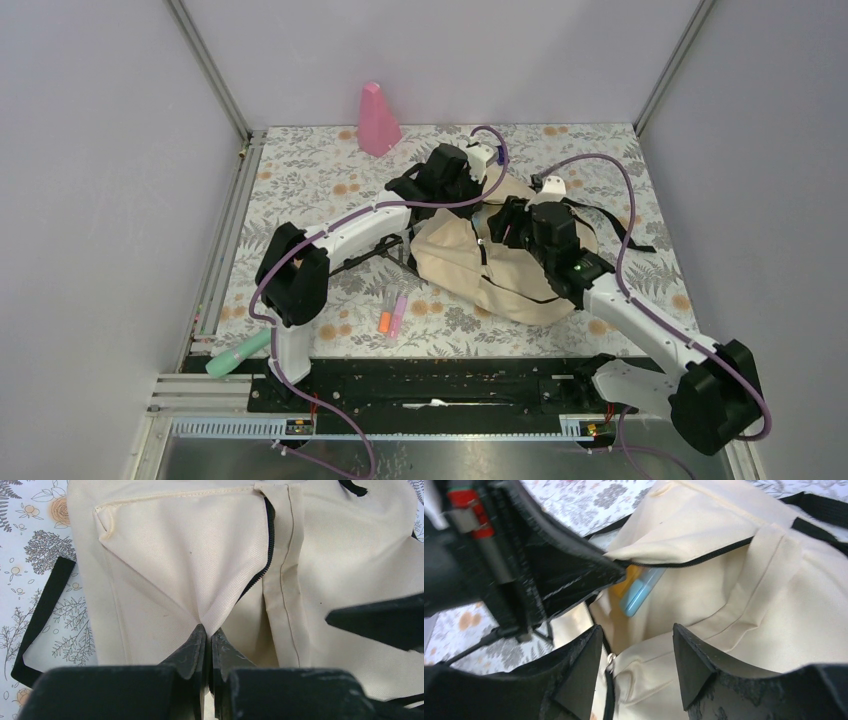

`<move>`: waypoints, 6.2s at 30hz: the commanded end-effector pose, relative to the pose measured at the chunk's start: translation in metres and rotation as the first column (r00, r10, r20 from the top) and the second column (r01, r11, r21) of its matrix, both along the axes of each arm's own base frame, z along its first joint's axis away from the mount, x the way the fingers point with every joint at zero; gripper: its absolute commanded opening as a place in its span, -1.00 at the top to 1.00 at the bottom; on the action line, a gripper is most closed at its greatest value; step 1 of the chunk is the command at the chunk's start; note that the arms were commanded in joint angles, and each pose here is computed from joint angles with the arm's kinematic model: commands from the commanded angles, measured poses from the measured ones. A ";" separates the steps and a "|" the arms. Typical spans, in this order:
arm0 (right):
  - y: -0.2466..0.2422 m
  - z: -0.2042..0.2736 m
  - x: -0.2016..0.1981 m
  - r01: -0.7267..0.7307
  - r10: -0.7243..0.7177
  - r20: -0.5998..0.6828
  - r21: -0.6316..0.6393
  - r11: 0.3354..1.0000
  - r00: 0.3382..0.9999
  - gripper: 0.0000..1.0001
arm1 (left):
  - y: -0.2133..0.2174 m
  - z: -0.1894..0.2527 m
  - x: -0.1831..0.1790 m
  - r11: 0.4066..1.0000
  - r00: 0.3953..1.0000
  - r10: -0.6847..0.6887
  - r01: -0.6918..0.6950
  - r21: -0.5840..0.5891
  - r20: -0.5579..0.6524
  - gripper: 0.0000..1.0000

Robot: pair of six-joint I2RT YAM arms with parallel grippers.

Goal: Pack the student bag
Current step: Place the stationery in the student bag, then pick up the stationery from the center of the board, then place the stationery in the student bag.

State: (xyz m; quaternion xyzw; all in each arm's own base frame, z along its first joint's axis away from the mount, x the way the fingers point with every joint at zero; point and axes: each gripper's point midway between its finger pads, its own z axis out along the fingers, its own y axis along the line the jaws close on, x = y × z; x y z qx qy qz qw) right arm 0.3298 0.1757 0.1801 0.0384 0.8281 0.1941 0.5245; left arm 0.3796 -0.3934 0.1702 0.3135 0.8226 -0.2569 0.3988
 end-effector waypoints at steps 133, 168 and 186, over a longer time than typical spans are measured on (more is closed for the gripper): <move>0.153 -0.143 -0.168 -0.382 0.256 -0.302 -0.510 0.770 0.918 1.00 | 0.002 0.063 0.009 0.996 0.990 0.022 -0.009 -0.094 0.138 1.00; -0.010 -0.004 -0.086 -0.249 0.212 -0.346 -0.064 0.967 0.914 1.00 | 0.004 0.059 0.010 0.997 0.989 0.026 -0.015 -0.078 0.147 1.00; -0.014 -0.012 0.018 -0.036 0.040 -0.347 0.017 0.999 0.937 1.00 | 0.003 0.062 0.008 0.997 0.988 0.013 -0.001 -0.083 0.155 1.00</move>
